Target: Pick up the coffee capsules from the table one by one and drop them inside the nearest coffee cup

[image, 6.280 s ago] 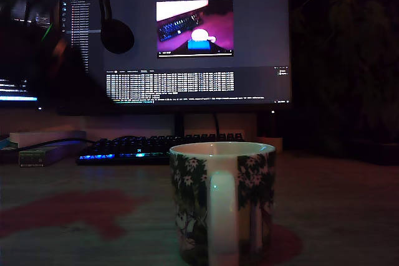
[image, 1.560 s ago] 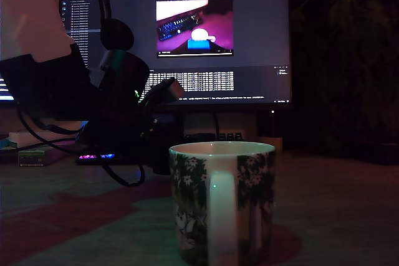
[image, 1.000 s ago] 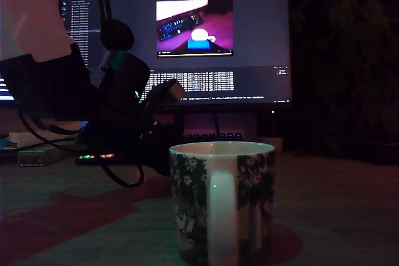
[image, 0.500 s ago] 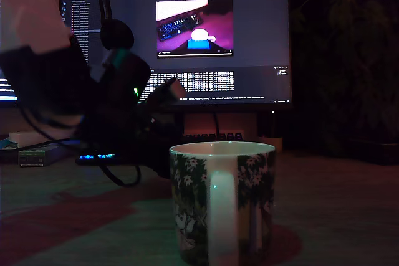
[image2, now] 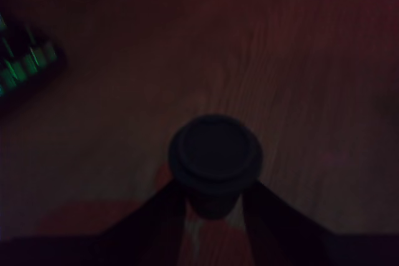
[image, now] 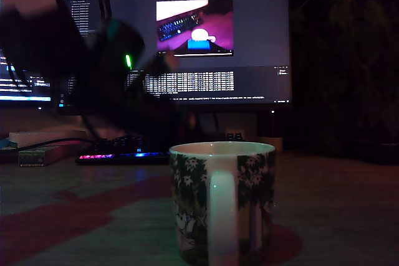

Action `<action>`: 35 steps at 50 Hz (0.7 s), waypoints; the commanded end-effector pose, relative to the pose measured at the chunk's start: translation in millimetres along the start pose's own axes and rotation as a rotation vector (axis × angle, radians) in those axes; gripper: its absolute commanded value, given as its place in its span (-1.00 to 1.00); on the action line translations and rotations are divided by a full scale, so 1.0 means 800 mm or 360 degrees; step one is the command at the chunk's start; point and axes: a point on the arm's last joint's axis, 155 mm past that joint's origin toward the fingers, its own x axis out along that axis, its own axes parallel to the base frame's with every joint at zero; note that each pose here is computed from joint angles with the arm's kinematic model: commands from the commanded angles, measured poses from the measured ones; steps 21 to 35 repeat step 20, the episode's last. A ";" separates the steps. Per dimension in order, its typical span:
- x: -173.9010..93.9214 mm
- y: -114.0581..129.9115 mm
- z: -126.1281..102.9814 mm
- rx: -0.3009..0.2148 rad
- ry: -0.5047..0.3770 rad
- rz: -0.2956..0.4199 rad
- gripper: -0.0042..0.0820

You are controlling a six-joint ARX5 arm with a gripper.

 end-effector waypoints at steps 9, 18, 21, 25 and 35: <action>-0.026 -0.011 0.024 0.0061 -0.0013 -0.0006 -0.45; -0.044 -0.016 0.036 0.0076 -0.0006 0.0002 -0.45; -0.047 -0.017 0.037 0.0073 -0.0001 0.0001 -0.45; -0.047 -0.017 0.037 0.0073 -0.0001 0.0001 -0.45; -0.047 -0.017 0.037 0.0073 -0.0001 0.0001 -0.45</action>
